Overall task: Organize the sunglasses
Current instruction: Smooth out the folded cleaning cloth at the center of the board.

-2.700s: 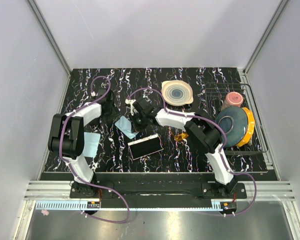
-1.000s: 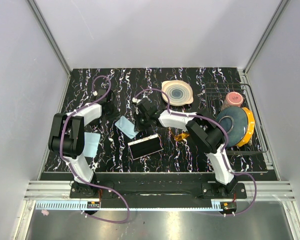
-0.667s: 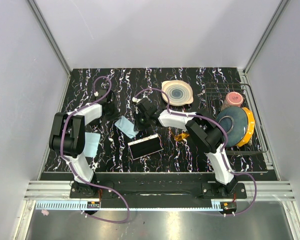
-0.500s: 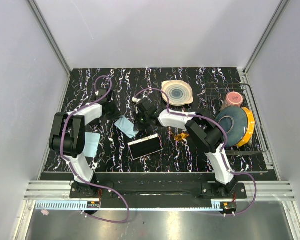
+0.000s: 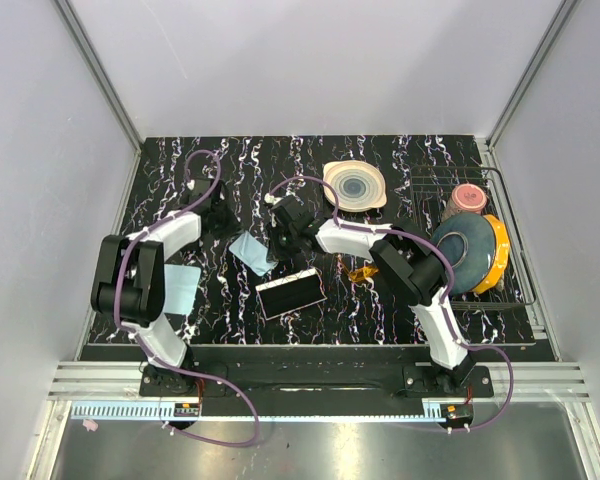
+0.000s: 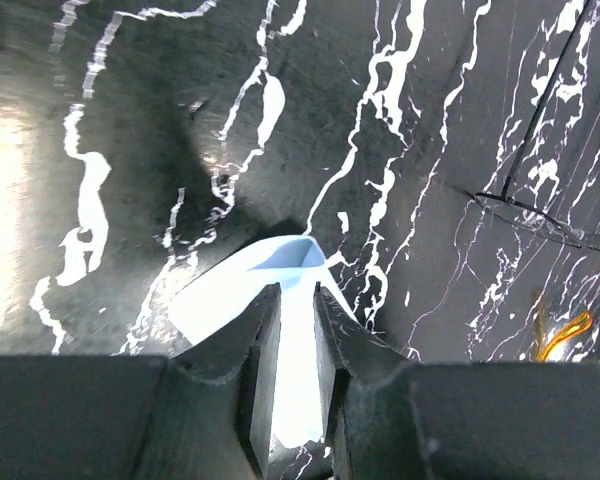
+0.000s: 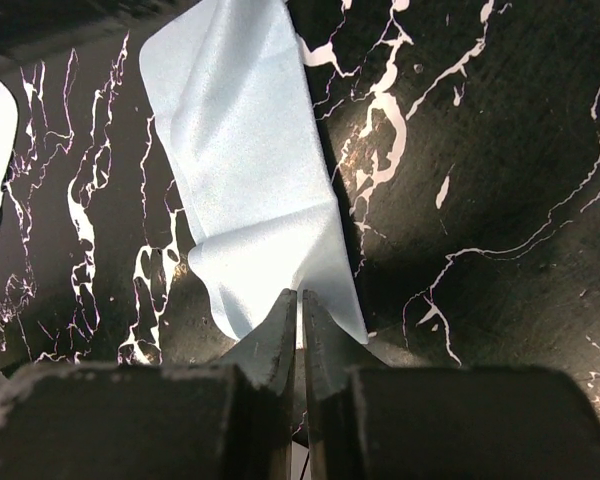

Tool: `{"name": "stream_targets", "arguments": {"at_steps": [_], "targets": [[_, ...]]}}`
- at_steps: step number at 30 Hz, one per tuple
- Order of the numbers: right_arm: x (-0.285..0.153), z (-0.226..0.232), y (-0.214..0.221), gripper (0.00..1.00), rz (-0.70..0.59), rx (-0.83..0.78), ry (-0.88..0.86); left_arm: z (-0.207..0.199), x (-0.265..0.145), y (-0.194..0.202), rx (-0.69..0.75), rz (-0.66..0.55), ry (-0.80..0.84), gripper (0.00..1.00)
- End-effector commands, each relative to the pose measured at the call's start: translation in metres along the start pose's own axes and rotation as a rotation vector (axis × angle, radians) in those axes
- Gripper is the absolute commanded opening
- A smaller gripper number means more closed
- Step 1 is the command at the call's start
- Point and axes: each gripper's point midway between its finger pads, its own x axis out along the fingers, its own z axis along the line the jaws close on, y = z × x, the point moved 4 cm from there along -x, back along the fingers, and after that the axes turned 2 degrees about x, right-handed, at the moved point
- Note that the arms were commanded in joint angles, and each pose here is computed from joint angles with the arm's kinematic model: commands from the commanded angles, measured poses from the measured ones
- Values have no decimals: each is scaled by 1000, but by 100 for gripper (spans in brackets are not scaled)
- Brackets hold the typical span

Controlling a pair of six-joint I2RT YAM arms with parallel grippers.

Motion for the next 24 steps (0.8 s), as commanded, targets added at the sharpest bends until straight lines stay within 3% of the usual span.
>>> {"name": "stream_targets", "arguments": {"at_steps": [1,5,24], "targets": [[8,-11,2,11,13,23,35,1,-29,-26,-35,-172,-57,24],[9,-13,3,10,18,32,39,4,-34,-24,-50,-201,-70,27],[13,-15,5,10,34,41,40,16,-2,18,-2,-42,-103,33]]}}
